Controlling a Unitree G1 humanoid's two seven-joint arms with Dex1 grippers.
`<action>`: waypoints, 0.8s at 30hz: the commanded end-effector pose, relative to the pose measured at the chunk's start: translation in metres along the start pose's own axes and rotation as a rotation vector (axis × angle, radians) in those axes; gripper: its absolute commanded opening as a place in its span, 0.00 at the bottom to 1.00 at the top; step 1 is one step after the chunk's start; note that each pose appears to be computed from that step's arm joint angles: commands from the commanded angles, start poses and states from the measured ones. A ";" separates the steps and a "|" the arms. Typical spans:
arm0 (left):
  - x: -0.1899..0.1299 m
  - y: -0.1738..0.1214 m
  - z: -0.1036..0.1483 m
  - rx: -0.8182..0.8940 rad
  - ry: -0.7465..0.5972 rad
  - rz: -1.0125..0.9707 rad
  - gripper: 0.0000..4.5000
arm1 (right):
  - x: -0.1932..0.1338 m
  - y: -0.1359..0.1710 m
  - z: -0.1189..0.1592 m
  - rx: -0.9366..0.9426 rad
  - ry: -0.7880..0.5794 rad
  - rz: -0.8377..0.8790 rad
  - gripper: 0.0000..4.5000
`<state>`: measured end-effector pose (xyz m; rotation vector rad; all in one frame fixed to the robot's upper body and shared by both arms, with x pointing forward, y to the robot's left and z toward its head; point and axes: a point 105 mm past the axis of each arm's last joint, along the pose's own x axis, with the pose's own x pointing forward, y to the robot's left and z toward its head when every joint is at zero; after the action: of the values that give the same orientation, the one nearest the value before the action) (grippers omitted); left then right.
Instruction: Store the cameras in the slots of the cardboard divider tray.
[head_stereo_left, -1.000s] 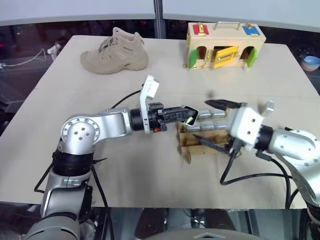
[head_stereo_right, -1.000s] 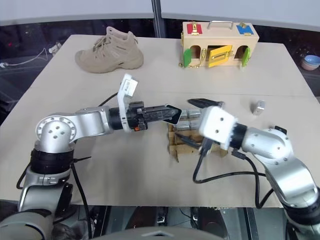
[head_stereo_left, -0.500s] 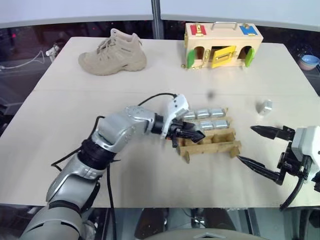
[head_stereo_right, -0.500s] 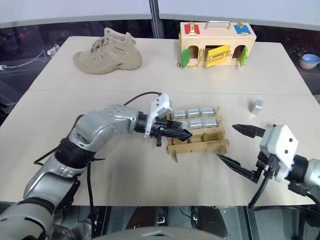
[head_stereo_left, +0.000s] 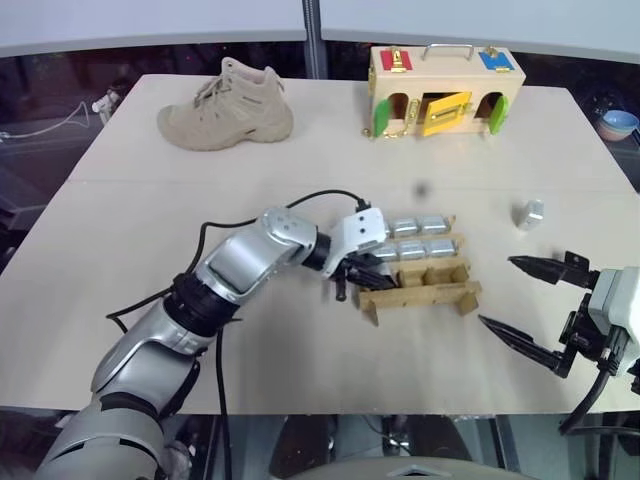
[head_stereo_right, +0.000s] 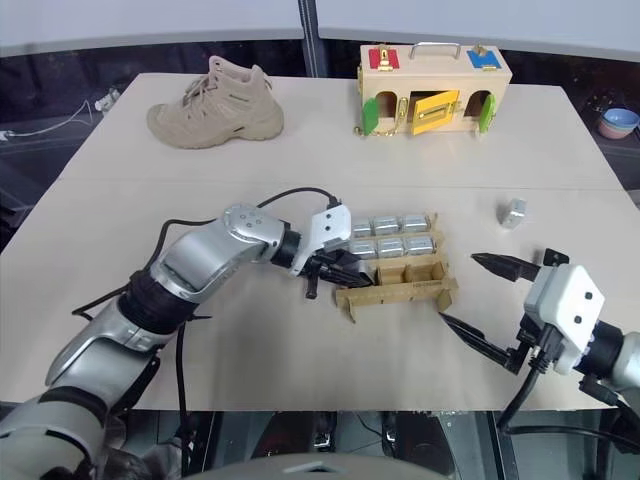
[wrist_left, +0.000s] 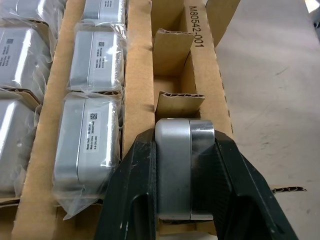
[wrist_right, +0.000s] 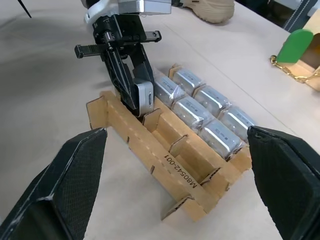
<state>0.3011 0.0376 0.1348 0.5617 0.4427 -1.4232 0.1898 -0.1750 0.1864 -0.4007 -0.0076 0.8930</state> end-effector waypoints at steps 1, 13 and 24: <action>-0.001 0.003 0.012 0.044 -0.022 0.025 0.40 | -0.003 -0.006 0.003 -0.031 -0.008 -0.042 1.00; -0.082 -0.024 0.040 -0.019 -0.442 0.041 0.72 | -0.042 -0.100 -0.073 0.223 0.367 -0.829 1.00; -0.110 -0.056 0.004 0.018 -0.498 0.048 0.99 | -0.033 -0.124 -0.127 0.545 0.471 -1.102 1.00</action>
<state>0.2397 0.1163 0.1866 0.1642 0.0788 -1.4547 0.2853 -0.3025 0.1116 -0.0481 0.4204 -0.2597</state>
